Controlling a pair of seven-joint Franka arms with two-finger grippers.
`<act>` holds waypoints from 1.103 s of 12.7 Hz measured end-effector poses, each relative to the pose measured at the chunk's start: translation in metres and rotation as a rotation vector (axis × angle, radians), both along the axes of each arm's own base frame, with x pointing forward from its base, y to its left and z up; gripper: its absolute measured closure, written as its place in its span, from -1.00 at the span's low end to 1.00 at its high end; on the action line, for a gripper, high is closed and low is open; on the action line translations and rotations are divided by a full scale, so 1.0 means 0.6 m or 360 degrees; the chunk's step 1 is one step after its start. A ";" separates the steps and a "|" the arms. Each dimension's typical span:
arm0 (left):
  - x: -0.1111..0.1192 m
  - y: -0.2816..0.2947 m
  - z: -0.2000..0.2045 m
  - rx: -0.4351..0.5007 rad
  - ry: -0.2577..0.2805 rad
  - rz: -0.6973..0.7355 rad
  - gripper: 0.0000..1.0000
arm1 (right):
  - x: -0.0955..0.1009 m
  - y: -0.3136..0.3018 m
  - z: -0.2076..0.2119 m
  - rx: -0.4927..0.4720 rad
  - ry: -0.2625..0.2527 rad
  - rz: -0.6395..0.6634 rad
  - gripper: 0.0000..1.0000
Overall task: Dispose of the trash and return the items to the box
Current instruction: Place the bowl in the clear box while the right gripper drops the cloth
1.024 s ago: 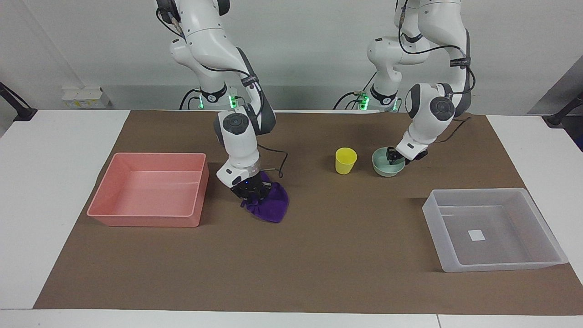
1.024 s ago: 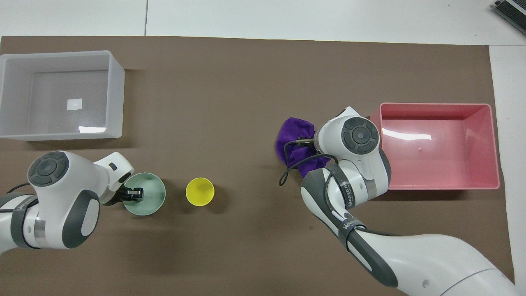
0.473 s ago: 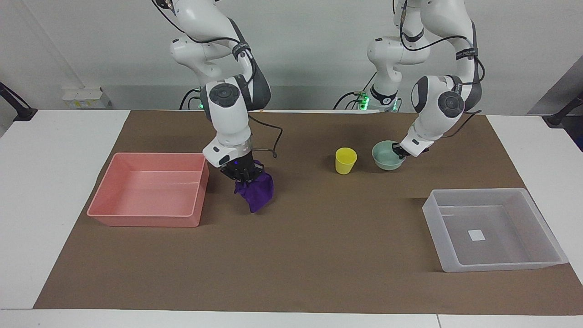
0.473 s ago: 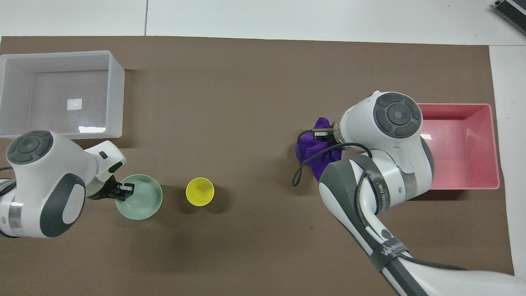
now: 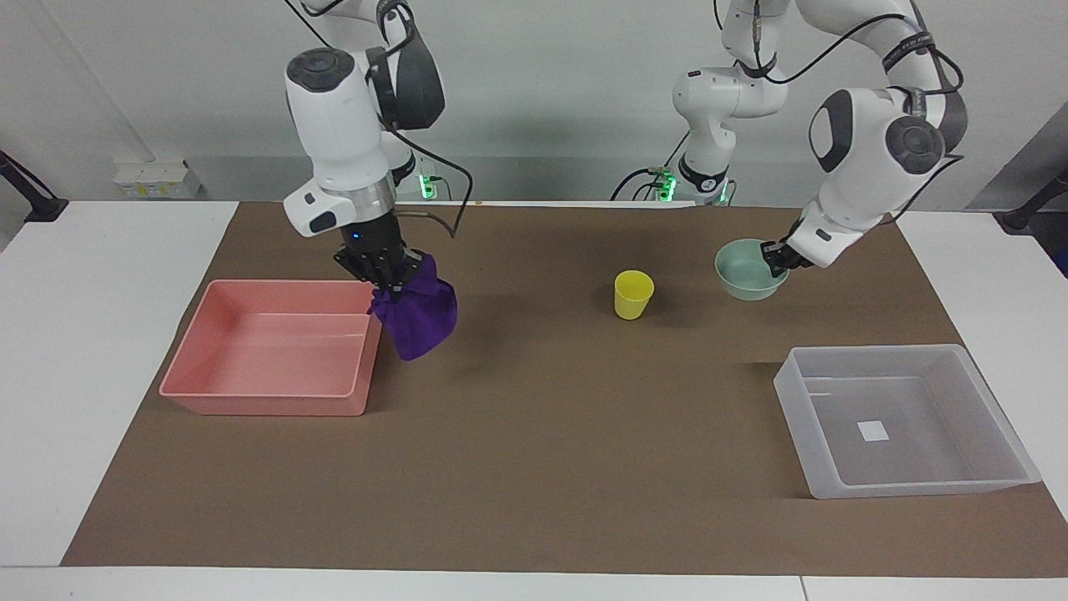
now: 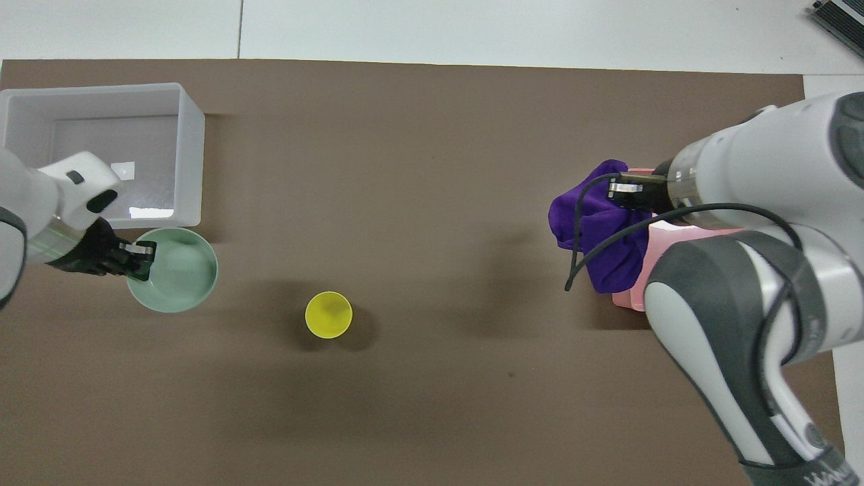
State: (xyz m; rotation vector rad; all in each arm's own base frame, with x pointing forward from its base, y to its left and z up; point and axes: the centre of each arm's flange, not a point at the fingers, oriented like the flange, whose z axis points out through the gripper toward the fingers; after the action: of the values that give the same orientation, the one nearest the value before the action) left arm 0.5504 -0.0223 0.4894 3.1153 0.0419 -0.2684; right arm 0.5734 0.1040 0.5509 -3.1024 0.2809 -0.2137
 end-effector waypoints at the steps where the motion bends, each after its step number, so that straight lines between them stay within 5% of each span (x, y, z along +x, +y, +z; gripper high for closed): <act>1: 0.036 0.032 0.011 -0.0006 -0.0036 0.0051 0.93 | 0.001 -0.037 0.008 -0.0014 -0.0006 0.0023 0.81; 4: 0.143 0.148 -0.029 -0.0020 -0.0102 0.0213 0.93 | 0.011 -0.194 -0.018 -0.0068 0.0015 0.0142 0.81; 7: 0.225 0.244 -0.092 -0.0010 -0.0327 0.0336 0.93 | 0.005 -0.309 -0.103 -0.0096 0.0062 0.0234 0.81; 10: 0.253 0.300 -0.164 0.0000 -0.0419 0.0408 0.93 | 0.011 -0.342 -0.216 -0.0110 0.0054 0.0289 0.81; 14: 0.261 0.296 -0.234 -0.0018 -0.0352 0.0404 0.92 | 0.031 -0.337 -0.310 -0.0116 0.0014 0.0286 0.81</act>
State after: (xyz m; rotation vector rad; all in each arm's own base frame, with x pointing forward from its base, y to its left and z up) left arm 0.7071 0.1555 0.3492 3.0612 0.4257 0.0795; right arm 0.5920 -0.0983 0.3650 -3.1764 -0.0066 -0.2108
